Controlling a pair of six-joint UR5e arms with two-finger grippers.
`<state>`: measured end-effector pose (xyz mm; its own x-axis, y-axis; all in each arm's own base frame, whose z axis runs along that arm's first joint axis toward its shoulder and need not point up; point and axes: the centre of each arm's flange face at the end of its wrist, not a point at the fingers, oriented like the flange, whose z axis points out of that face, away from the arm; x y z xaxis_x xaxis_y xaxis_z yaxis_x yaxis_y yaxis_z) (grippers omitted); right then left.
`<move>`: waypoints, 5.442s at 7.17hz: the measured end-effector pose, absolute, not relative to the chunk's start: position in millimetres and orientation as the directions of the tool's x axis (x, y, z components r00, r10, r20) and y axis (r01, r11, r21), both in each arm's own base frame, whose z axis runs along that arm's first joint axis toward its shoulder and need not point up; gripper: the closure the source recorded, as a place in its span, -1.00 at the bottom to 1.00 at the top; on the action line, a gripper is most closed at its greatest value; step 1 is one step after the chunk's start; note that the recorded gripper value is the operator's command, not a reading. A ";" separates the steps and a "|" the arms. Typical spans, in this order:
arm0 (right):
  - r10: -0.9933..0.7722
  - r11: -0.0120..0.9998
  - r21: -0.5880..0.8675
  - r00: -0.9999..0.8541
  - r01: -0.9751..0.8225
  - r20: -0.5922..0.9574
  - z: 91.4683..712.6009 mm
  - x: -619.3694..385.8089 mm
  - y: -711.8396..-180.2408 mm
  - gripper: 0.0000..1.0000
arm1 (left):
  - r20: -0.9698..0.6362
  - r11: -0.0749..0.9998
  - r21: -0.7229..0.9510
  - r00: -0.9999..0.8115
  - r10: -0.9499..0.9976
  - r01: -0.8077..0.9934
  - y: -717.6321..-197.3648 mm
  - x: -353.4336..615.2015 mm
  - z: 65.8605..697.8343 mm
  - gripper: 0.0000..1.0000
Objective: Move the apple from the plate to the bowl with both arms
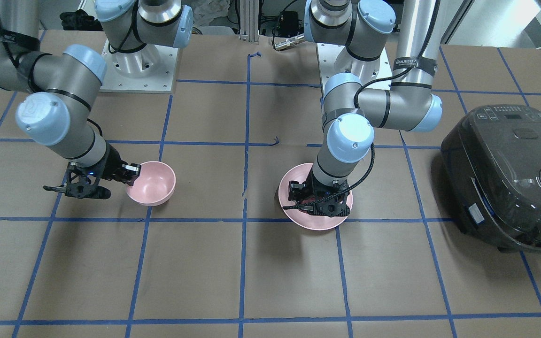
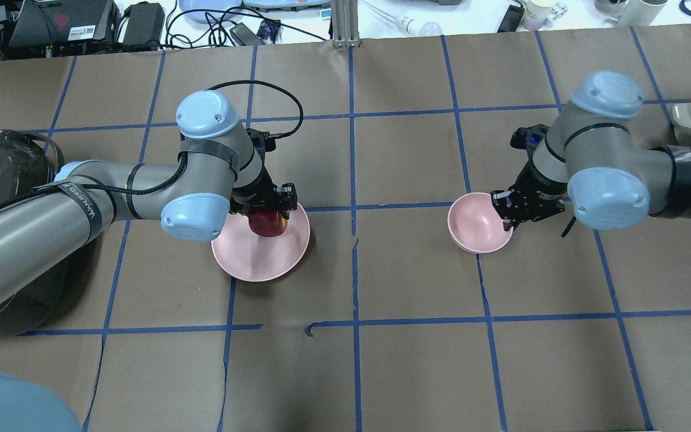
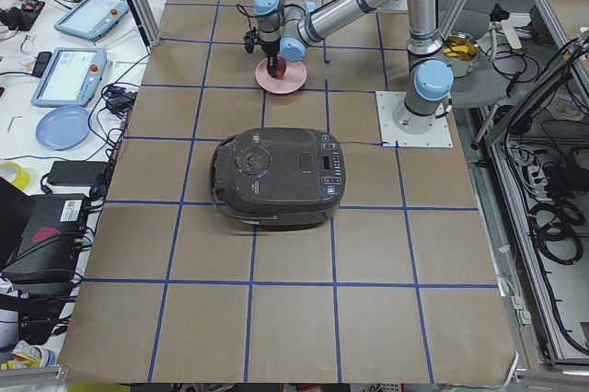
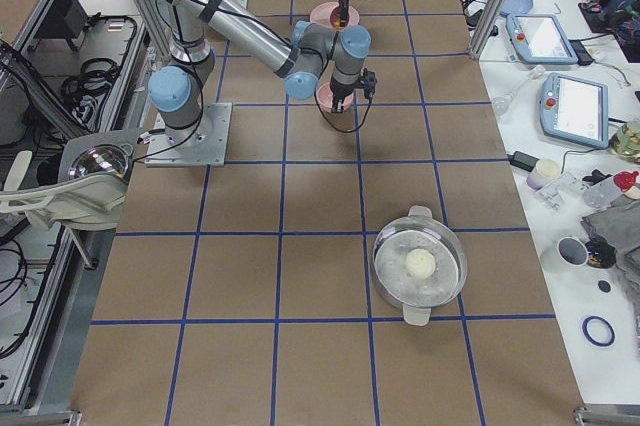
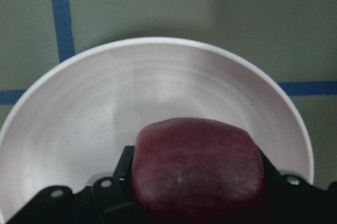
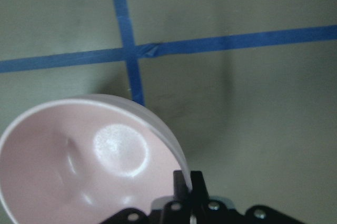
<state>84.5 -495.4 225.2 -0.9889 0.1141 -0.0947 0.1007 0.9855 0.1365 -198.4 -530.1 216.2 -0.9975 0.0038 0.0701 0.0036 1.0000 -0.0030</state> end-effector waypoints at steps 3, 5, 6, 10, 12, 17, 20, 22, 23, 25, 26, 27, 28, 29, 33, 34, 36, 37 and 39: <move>0.170 0.975 0.162 -0.981 0.154 -0.091 218.8 163.1 -478.3 -0.67 | 0.091 0.999 -0.030 -0.996 0.020 0.018 -534.7 -202.7 279.3 1.00; 0.168 0.975 0.161 -0.982 0.153 -0.082 217.8 168.2 -479.0 -1.00 | 0.153 1.000 -0.031 -0.988 0.009 0.005 -533.7 -212.8 292.7 1.00; 0.160 0.980 0.129 -0.985 0.150 -0.070 229.5 166.4 -487.8 -1.00 | 0.174 0.999 -0.031 -0.985 -0.002 -0.008 -532.1 -221.1 295.5 1.00; 0.146 0.989 0.026 -0.989 0.147 0.012 399.0 158.4 -531.0 -1.00 | 0.287 0.997 -0.057 -0.957 -0.036 -0.055 -507.3 -312.3 300.1 1.00; 0.145 0.989 0.002 -0.989 0.145 0.010 481.5 158.6 -521.1 -1.00 | 0.341 0.993 -0.097 -0.940 -0.023 -0.060 -491.0 -365.5 289.6 1.00; 0.131 0.991 -0.028 -0.991 0.130 0.007 508.4 158.5 -514.1 -1.00 | 0.282 0.991 -0.132 -0.957 0.065 0.029 -446.4 -444.0 240.2 1.00; 0.130 0.991 -0.026 -0.991 0.129 0.030 508.4 156.3 -512.7 -1.00 | 0.280 0.988 -0.144 -0.956 0.093 0.054 -439.7 -459.7 220.4 0.46; 0.129 0.991 -0.023 -0.991 0.129 0.035 508.0 155.8 -512.1 -1.00 | 0.248 0.985 -0.160 -0.964 0.098 0.059 -438.8 -461.7 212.5 -1.00; 0.129 0.991 -0.023 -0.991 0.129 0.036 507.9 155.7 -512.1 -1.00 | 0.228 0.982 -0.181 -0.968 0.102 0.061 -437.8 -461.8 216.1 -1.00; 0.129 0.991 -0.023 -0.991 0.129 0.037 507.9 155.7 -512.1 -1.00 | 0.219 0.975 -0.214 -0.970 0.106 0.059 -435.1 -460.0 234.9 -1.00; 0.129 0.991 -0.023 -0.991 0.129 0.037 507.9 155.7 -512.0 -1.00 | 0.215 0.974 -0.219 -0.971 0.104 0.056 -434.3 -454.6 246.4 -1.00; 0.129 0.991 -0.023 -0.991 0.129 0.037 507.9 155.7 -512.0 -1.00 | 0.187 0.976 -0.208 -0.976 0.110 0.071 -433.6 -443.4 255.4 -1.00; 0.129 0.991 -0.023 -0.991 0.129 0.037 507.9 155.6 -512.0 -1.00 | 0.136 0.976 -0.197 -0.983 0.123 0.094 -438.7 -419.7 269.9 -1.00; 0.129 0.991 -0.023 -0.991 0.129 0.038 507.9 155.6 -512.0 -1.00 | 0.089 0.976 -0.195 -0.990 0.112 0.093 -450.5 -381.8 297.1 -1.00; 0.129 0.991 -0.023 -0.991 0.128 0.038 507.9 155.6 -512.0 -1.00 | 0.012 0.994 -0.108 -1.000 0.002 0.001 -496.5 -176.0 398.7 -1.00; 0.129 0.991 -0.023 -0.991 0.128 0.038 507.9 155.6 -512.0 -1.00 | 0.010 0.994 -0.103 -0.999 -0.034 -0.035 -501.6 -143.0 432.9 -1.00; 0.129 0.991 -0.022 -0.991 0.129 0.038 507.4 155.6 -512.0 -1.00 | 0.010 0.997 -0.059 -0.998 -0.055 -0.056 -496.3 -124.4 495.8 -1.00; 0.129 0.991 -0.022 -0.991 0.129 0.038 507.3 155.6 -511.9 -1.00 | 0.011 0.997 -0.042 -0.998 -0.058 -0.058 -492.0 -122.3 508.4 -1.00; 0.129 0.991 -0.022 -0.991 0.129 0.038 507.1 155.6 -511.9 -1.00 | 0.013 0.998 -0.022 -0.998 -0.065 -0.065 -493.0 -118.9 509.1 -1.00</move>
<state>155.6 -511.9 507.1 -0.9909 0.1293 0.0380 0.1285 0.9915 -0.0216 -118.9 -493.0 509.1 -0.9978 -0.0645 0.0127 -0.0648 0.9976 -0.0224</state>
